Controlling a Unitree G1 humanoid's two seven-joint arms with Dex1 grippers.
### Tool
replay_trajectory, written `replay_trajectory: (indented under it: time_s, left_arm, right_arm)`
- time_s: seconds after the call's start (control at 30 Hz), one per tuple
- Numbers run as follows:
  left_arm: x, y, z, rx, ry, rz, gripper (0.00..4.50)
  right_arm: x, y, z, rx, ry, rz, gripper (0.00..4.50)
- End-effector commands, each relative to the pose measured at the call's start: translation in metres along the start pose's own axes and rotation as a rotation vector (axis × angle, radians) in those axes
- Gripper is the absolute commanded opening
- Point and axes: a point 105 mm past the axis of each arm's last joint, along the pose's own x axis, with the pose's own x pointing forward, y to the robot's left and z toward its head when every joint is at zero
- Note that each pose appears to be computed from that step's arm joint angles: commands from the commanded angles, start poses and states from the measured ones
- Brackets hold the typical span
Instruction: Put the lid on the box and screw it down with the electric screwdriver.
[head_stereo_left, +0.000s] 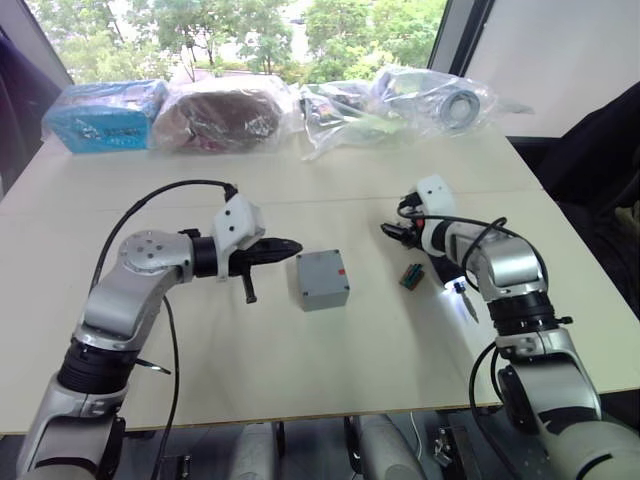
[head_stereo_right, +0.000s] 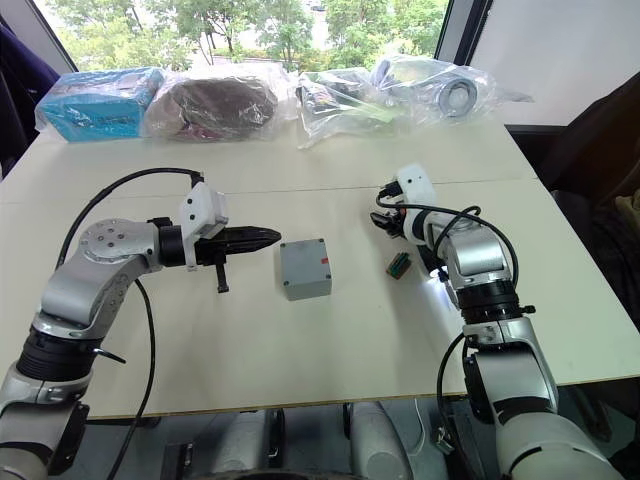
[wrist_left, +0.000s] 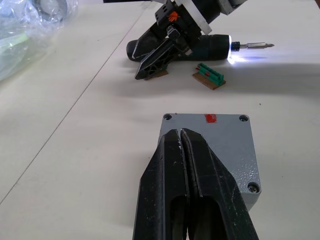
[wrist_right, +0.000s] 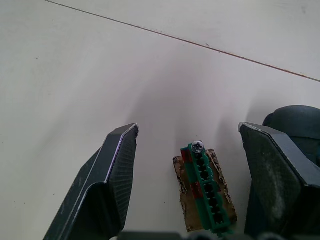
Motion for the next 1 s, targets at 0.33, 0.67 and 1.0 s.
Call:
replay_trajectory:
  time_s: [0.33,0.67,1.0]
  left_arm:
    - [0.004,0.000,0.013,0.046,-0.026,-0.007,0.00]
    - [0.004,-0.004,0.012,0.046,-0.024,-0.003,0.00]
    - [0.004,-0.006,0.014,0.050,-0.024,-0.004,0.00]
  right_arm:
    - [0.004,-0.002,0.008,-0.042,0.032,-0.022,3.23]
    - [0.006,0.001,0.017,-0.022,-0.017,-0.010,3.23]
    - [0.007,0.002,0.015,-0.017,-0.016,-0.005,3.03]
